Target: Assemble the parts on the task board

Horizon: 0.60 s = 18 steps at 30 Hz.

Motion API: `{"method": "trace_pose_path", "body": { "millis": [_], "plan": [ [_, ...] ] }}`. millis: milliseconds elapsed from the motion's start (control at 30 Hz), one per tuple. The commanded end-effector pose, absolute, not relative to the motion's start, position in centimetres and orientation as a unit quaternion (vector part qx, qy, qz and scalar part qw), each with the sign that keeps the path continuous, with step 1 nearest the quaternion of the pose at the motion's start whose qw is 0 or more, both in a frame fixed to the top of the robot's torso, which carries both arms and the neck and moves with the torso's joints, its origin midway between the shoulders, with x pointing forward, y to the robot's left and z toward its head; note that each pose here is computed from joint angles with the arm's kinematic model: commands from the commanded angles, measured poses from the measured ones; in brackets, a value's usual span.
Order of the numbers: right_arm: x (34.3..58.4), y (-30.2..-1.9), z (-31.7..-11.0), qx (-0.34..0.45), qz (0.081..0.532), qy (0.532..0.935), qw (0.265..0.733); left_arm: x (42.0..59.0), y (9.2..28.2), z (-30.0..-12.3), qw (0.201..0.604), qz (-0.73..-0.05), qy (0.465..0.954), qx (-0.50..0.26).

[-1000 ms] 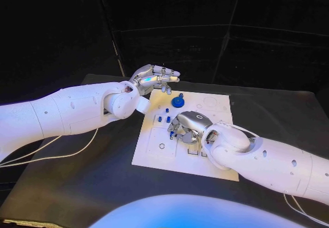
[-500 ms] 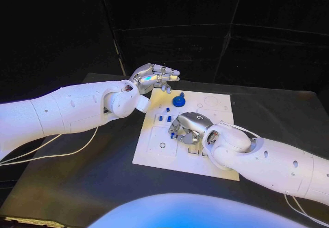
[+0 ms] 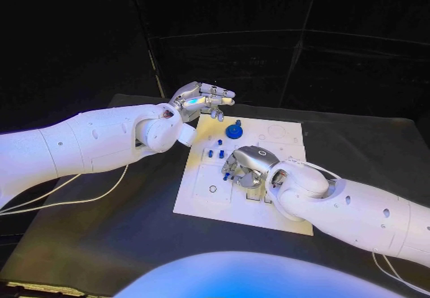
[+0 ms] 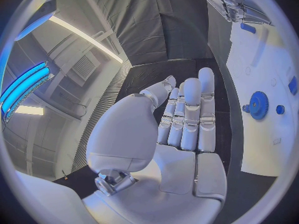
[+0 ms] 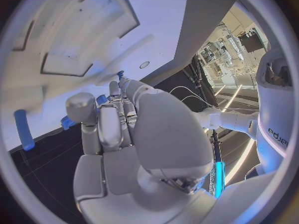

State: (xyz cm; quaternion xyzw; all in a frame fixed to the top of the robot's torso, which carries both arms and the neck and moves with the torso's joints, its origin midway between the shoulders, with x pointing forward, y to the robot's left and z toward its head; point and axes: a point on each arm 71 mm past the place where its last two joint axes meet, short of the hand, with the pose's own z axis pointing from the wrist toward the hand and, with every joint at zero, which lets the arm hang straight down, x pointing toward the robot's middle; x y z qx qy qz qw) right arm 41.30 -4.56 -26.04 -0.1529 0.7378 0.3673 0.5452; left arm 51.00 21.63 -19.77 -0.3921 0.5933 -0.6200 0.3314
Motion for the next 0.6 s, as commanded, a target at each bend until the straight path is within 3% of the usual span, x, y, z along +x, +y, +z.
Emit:
{"method": "trace_pose_path", "body": {
  "millis": [33, 600],
  "plan": [
    [41.40, -4.50, -26.11, -0.159, 0.365, 0.739, 0.544, 50.98, 21.54, -19.62, 0.329, -0.624, 0.593, -0.389],
    [41.43, -3.98, -26.42, -0.167, 0.363, 0.745, 0.534, 50.97, 21.56, -19.63, 0.329, -0.623, 0.594, -0.389]
  ]
}}
